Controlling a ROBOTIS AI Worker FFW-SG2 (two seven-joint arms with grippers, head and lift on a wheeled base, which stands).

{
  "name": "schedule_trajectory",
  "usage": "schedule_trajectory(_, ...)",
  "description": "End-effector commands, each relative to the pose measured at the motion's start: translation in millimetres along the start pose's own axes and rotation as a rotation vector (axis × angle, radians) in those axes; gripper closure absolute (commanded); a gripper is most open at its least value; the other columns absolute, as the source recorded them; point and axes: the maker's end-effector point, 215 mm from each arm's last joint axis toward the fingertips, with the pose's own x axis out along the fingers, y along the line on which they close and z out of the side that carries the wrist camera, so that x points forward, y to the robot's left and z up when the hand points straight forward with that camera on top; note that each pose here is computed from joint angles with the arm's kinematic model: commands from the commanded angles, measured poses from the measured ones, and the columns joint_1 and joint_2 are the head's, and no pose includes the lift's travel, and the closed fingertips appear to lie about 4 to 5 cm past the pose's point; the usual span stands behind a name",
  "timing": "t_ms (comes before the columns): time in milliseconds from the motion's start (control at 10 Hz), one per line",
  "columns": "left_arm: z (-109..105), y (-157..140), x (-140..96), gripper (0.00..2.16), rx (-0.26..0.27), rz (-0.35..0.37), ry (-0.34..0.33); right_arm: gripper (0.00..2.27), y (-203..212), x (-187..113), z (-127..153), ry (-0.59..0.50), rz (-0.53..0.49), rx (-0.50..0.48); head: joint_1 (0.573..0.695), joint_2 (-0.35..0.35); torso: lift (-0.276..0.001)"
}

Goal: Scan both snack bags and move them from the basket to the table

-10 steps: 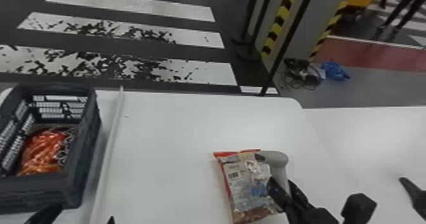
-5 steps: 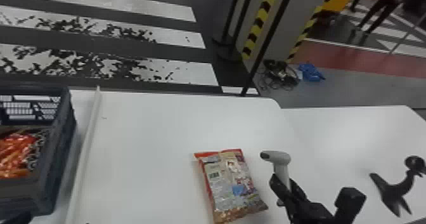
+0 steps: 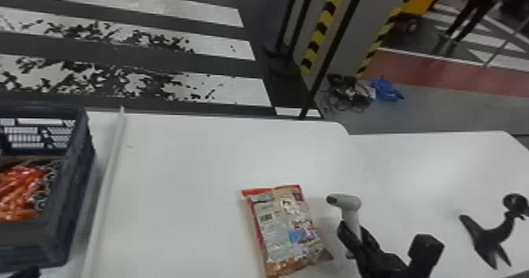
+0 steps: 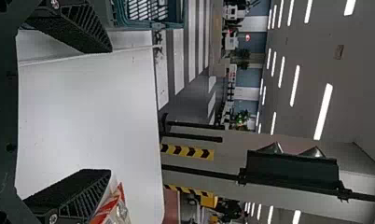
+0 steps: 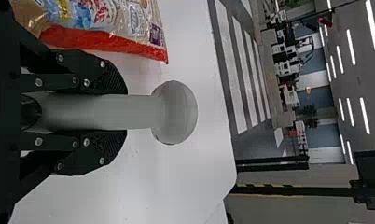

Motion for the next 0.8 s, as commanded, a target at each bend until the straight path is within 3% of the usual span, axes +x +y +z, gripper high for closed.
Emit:
schedule_trajectory(0, -0.3, -0.7, -1.6, 0.07, 0.001, 0.0, 0.002, 2.25, -10.6, 7.7, -0.8, -0.002, -0.007, -0.039, 0.695, -0.35, -0.098)
schedule_trajectory(400, -2.4, -1.9, -3.4, 0.07, 0.006, -0.001, 0.008, 2.03, -25.0, 20.7, -20.8, 0.064, -0.006, -0.09, 0.695, -0.35, -0.098)
schedule_trajectory(500, -2.0, -1.4, -2.5, 0.07, 0.006, 0.0, 0.006, 1.41, -26.5, 20.9, -22.9, 0.07, -0.007, -0.092, 0.695, -0.35, -0.098)
schedule_trajectory(600, -2.6, -2.0, -1.7, 0.07, 0.006, -0.001, 0.006, 0.65, -27.9, 20.7, -21.1, 0.068, -0.007, -0.098, 0.695, -0.35, -0.098)
schedule_trajectory(700, -3.3, -2.2, -0.8, 0.07, 0.005, -0.001, 0.008, 0.14, -27.4, 20.6, -21.3, 0.069, -0.002, -0.095, 0.695, -0.35, -0.098)
